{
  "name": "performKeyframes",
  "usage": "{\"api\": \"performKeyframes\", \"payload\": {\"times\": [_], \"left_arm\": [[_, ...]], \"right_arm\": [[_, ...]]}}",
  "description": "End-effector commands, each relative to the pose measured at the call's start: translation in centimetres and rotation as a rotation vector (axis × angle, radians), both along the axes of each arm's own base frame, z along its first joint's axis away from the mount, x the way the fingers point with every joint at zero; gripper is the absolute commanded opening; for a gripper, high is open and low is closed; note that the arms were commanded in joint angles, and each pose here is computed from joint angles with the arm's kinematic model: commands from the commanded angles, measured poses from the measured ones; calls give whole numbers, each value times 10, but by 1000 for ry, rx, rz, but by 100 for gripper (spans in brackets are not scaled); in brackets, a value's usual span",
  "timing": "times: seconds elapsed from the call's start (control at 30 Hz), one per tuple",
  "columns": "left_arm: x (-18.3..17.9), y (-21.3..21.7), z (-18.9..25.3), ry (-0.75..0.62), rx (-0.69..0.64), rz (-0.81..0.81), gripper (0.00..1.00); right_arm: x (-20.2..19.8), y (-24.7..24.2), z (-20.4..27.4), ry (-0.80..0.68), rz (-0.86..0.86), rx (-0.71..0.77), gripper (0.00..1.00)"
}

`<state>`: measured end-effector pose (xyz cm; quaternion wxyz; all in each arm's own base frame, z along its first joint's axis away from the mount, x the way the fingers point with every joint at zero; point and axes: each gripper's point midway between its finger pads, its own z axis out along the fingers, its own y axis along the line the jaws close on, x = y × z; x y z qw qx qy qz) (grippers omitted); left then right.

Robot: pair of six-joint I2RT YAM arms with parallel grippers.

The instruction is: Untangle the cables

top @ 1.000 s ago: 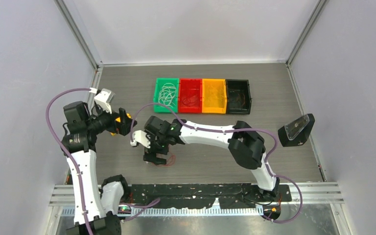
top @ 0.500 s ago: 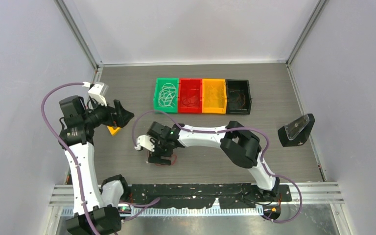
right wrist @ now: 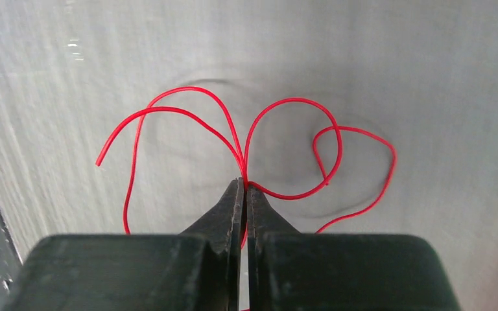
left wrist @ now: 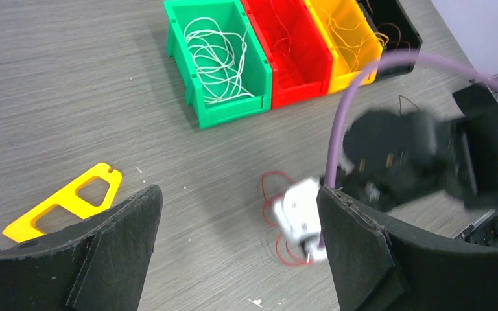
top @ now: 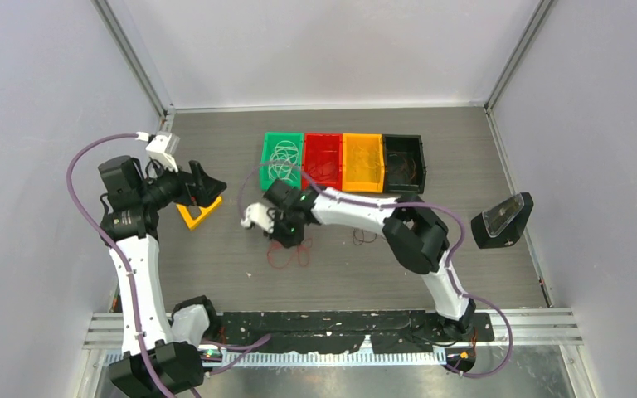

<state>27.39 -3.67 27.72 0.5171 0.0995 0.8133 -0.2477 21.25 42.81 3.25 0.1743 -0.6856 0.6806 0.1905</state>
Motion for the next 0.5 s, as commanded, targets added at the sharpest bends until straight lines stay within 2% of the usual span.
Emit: {"api": "performKeyframes", "payload": {"times": [0.0,0.2,0.27,0.47], "left_arm": [[10,-2,25,-87,-32,-14,91],[19,-1,28,-95,-69,-10,91],[23,-1,29,-97,-79,-9,91],[31,0,32,-100,-105,-6,91]], "right_arm": [[51,-2,122,-24,-108,257,6],[98,-27,192,-87,-211,375,6],[112,-39,201,-83,-244,374,6],[149,-68,187,38,-387,339,6]]}}
